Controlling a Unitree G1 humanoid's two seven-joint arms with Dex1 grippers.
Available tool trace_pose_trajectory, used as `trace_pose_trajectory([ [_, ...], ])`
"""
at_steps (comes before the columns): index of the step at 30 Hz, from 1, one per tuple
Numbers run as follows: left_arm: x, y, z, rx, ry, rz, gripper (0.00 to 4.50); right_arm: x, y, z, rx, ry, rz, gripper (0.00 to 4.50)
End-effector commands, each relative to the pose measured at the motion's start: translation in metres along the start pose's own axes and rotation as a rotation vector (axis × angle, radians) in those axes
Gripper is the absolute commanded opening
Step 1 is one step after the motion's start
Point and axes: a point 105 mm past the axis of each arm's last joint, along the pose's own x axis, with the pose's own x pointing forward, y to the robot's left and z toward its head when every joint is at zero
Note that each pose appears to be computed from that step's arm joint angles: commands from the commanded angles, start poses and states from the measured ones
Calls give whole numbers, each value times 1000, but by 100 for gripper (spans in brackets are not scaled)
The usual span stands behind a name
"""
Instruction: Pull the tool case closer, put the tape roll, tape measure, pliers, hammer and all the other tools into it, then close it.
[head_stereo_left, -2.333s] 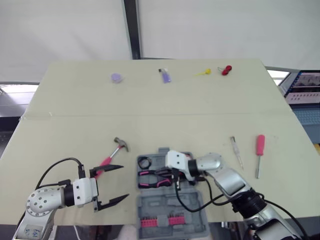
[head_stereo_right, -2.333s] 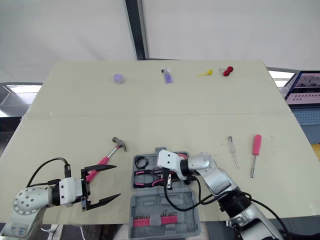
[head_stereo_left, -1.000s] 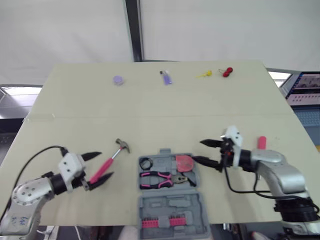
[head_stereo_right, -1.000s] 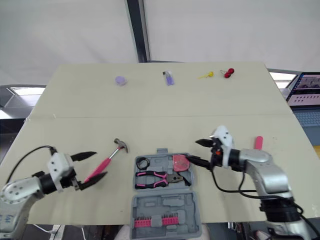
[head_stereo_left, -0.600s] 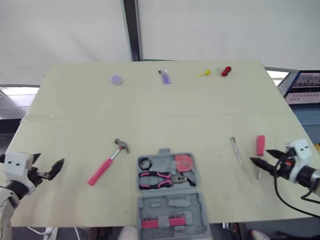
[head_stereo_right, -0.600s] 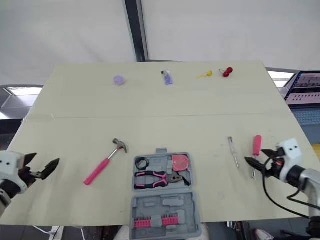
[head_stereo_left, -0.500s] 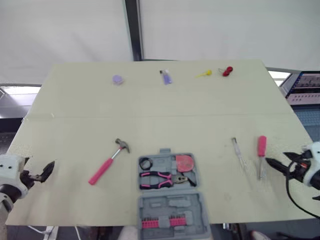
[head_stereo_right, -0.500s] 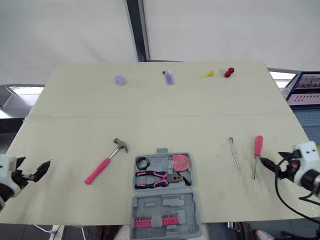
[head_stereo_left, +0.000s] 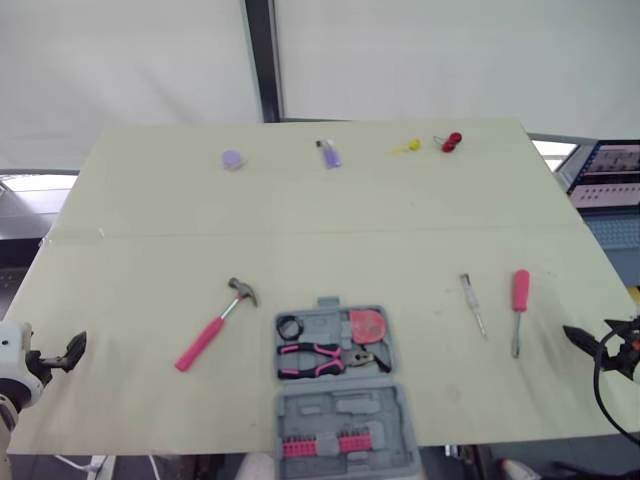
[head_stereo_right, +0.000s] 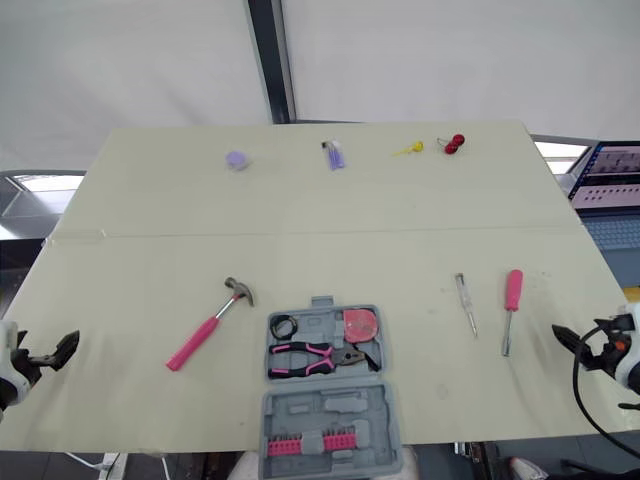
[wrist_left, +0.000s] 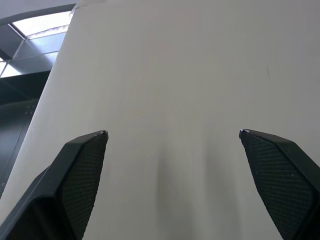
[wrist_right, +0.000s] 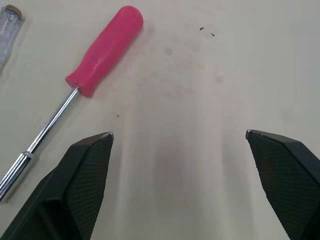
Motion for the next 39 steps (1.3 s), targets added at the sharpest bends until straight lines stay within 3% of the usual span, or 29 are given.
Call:
trace_pose_trajectory([
  [1,4,-11,26,33,-82,-80,450,-3,7,22,-10,-24,40,448],
  [4,9,-47,55,7,-165,-275,450,-1,34,44,-12,-35,170,448],
  [7,8,-82,80,92,-202,-452,450,4,62,66,-51,-54,279,448],
  [11,1,-139,89,241,-159,-757,270,7,122,80,-131,-16,523,450],
  [14,-18,-178,77,325,-62,-1018,113,9,168,84,-213,25,679,365],
  [16,-26,-191,67,365,5,-1116,1,7,187,76,-267,82,767,255],
  [21,-38,-218,41,523,116,-1279,0,1,230,42,-481,221,931,2],
  [26,-47,-238,28,561,138,-1338,0,-5,241,16,-579,297,967,2],
  [39,-53,-271,13,656,163,-1367,0,-2,257,1,-690,323,1000,2],
])
